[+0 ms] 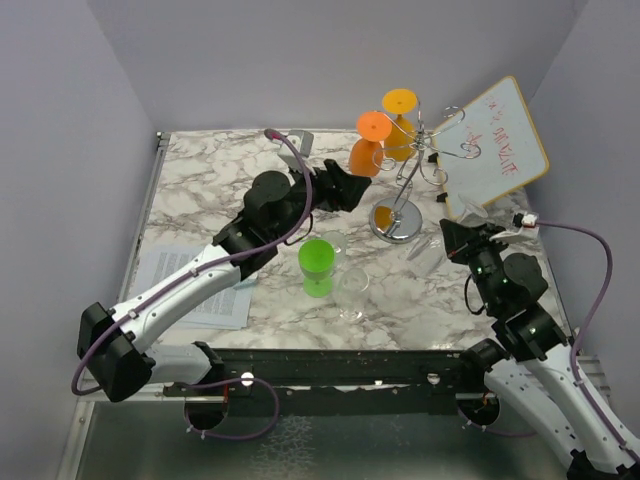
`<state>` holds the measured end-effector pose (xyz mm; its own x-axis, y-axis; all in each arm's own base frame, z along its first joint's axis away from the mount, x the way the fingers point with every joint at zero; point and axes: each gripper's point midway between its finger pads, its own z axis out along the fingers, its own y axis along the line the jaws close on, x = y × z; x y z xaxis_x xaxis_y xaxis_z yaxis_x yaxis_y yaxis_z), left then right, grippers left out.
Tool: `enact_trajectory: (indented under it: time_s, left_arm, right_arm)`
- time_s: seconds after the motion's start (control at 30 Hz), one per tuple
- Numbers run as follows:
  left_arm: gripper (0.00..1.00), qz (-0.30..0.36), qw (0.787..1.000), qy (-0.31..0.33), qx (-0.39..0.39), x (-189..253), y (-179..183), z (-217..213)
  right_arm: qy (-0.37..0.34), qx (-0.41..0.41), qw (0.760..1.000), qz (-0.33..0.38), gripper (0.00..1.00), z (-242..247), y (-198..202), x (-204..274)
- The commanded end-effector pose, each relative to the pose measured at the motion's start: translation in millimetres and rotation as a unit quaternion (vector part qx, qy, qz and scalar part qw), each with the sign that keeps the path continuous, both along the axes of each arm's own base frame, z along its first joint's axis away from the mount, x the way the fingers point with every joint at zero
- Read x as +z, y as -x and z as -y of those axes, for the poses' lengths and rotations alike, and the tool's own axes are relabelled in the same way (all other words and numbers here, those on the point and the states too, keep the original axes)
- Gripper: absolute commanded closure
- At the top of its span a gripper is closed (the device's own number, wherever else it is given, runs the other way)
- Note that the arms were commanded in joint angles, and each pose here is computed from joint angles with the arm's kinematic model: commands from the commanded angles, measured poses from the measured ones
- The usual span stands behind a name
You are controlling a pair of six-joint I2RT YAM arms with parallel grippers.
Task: Place the wine glass upside down on the wine glass rack
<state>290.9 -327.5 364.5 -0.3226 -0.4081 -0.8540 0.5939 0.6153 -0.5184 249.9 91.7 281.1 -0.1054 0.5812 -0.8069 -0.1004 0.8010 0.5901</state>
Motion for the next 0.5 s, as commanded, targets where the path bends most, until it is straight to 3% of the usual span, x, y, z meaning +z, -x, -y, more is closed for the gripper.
enact_trajectory:
  time_s: [0.0, 0.2, 0.47]
  left_arm:
    - [0.21, -0.059, 0.996, 0.042, -0.057, -2, -11, 3]
    - [0.21, -0.079, 0.989, 0.079, -0.095, 2, -25, 6]
    - [0.12, -0.100, 0.982, 0.087, -0.137, -1, -40, 20]
  right_arm:
    - [0.114, -0.002, 0.989, 0.090, 0.99, 6, -6, 35]
    - [0.167, -0.022, 0.976, 0.136, 0.99, 12, -13, 53]
    - [0.214, -0.053, 0.966, 0.139, 0.99, 13, -37, 56]
